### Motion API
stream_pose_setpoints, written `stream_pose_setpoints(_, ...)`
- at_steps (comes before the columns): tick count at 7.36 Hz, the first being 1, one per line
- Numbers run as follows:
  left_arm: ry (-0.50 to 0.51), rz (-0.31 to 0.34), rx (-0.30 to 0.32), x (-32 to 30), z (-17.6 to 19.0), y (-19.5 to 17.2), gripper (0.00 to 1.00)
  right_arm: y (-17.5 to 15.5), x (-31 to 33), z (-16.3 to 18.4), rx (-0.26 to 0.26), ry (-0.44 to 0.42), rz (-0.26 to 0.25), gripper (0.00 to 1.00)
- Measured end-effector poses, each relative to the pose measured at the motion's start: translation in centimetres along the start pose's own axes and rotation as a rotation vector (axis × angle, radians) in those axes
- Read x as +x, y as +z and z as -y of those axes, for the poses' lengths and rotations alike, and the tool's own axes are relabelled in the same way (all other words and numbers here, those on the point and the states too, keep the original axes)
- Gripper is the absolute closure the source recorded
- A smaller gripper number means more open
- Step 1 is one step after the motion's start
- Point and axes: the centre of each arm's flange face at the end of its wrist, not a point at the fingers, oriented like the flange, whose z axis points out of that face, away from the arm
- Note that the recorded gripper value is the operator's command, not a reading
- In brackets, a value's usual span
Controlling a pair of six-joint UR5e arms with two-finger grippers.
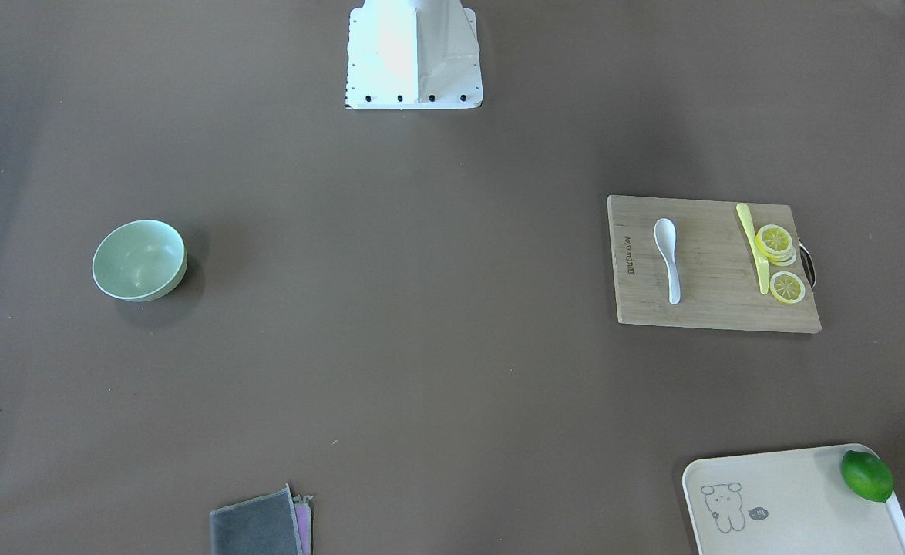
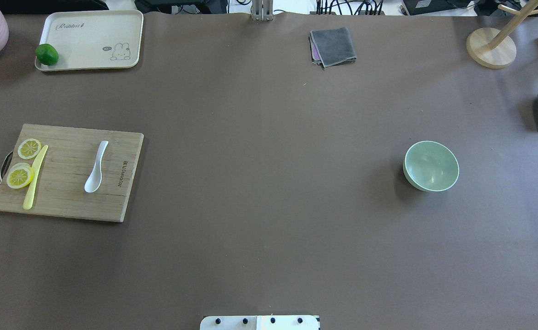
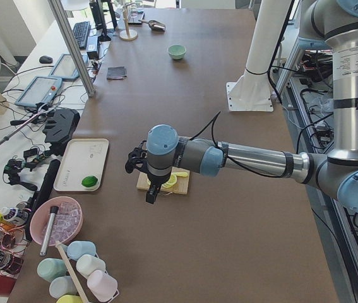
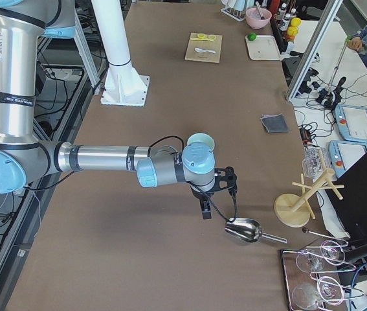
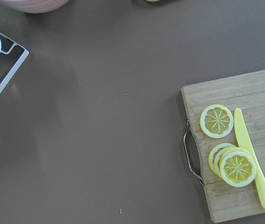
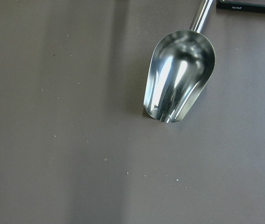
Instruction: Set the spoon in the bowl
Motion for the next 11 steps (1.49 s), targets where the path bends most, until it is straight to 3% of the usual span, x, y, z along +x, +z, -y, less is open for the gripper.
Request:
stream_pose_setpoints(3, -0.079, -0.036, -0.010, 1.2, 0.9, 0.9, 0.02, 1.3, -4.0, 2.5, -0.016, 0.047, 0.014, 0.00)
stream_pose_setpoints(6, -0.186, -0.078, -0.040, 9.2, 4.3, 6.1, 0.02, 2.6, -12.4, 4.2, -0.036, 0.060, 0.054, 0.05)
stream_pose_setpoints(9, -0.211, -0.067, -0.055, 16.7, 8.2, 11.1, 0.02, 8.2, -23.8, 4.7, -0.070, 0.119, 0.096, 0.17)
stream_pose_setpoints(11, -0.201, -0.050, -0.068, 20.5, 11.3, 14.5, 0.02, 11.8, -27.6, 4.1, -0.102, 0.096, 0.078, 0.23)
